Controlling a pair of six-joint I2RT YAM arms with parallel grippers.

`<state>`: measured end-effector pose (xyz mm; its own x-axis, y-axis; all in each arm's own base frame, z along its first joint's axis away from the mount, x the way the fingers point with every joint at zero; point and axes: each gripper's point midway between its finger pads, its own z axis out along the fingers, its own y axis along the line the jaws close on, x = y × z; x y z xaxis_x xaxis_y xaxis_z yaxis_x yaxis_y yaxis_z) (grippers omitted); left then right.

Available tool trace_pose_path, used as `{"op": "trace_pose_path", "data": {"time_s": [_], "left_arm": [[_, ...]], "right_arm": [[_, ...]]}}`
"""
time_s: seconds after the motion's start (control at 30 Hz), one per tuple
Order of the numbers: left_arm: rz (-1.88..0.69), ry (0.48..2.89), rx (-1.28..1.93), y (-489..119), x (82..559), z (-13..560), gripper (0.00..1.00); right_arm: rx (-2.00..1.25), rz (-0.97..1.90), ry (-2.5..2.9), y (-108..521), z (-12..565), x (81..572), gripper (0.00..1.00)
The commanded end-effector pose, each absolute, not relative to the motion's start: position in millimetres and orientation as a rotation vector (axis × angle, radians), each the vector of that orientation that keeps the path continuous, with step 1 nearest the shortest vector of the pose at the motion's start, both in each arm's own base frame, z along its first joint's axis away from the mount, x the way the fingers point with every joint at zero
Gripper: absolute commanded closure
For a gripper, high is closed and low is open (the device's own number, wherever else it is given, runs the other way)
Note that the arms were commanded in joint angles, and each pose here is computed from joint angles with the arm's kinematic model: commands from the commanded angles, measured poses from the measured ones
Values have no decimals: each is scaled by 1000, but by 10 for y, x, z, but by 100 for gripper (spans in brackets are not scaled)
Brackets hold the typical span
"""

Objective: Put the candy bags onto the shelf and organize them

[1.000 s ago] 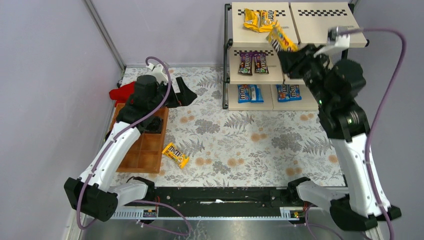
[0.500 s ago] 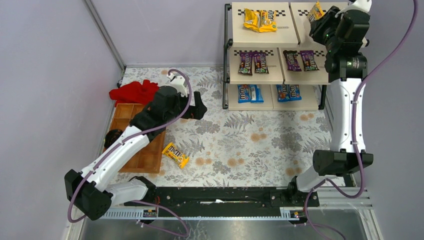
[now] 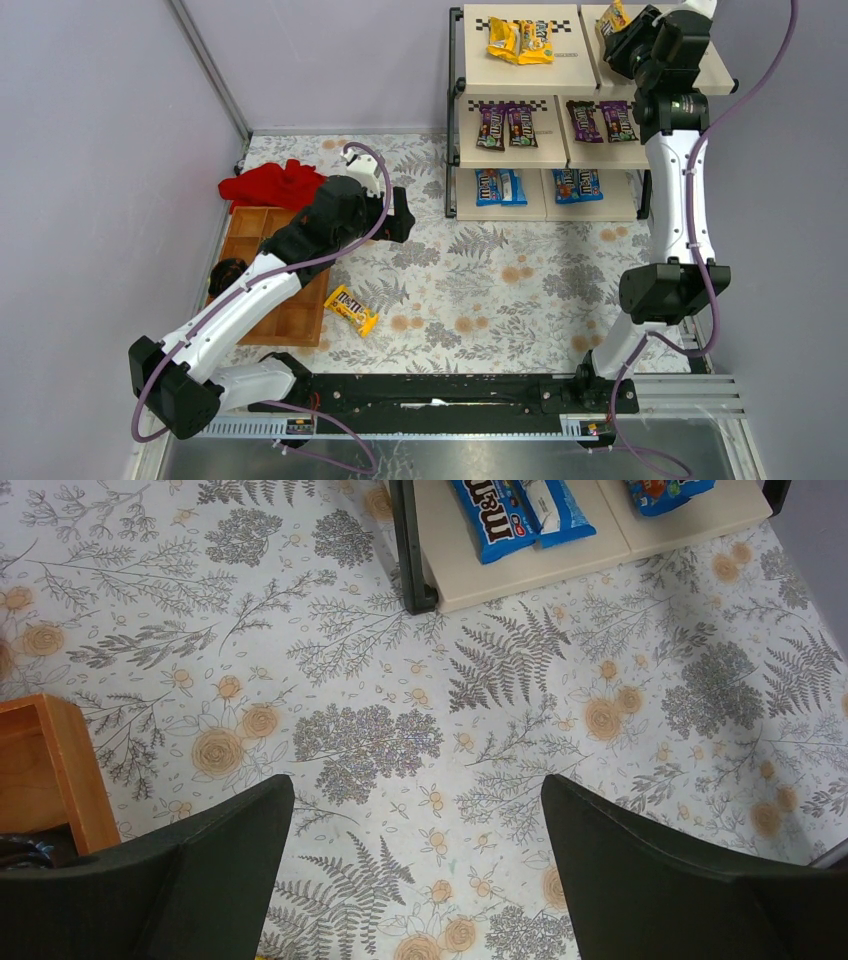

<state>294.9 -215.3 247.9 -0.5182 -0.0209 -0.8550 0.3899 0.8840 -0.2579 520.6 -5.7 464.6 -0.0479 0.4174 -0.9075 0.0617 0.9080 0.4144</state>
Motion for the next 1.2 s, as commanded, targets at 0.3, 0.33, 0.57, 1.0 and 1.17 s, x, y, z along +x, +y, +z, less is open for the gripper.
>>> {"op": "trace_pose_path", "data": {"time_s": [0.3,0.33,0.57,1.0,1.17], "left_arm": [[-516,1995,265,-2150,2989,2651,1],[-519,1995,267,-2157,2985,2654,1],[-518,1998,268,-2160,2986,2640,1],[-519,2001,271,-2162,2981,2629,1],[-521,2003,272,-2169,2985,2621,1]], "right_arm": [[441,256,1474,-224,4937,5307,72],[437,258,1480,-214,4921,5312,71],[427,219,1493,-253,4902,5277,54],[416,49,1504,-472,4941,5235,46],[367,-32,1524,-534,5003,5179,32]]}}
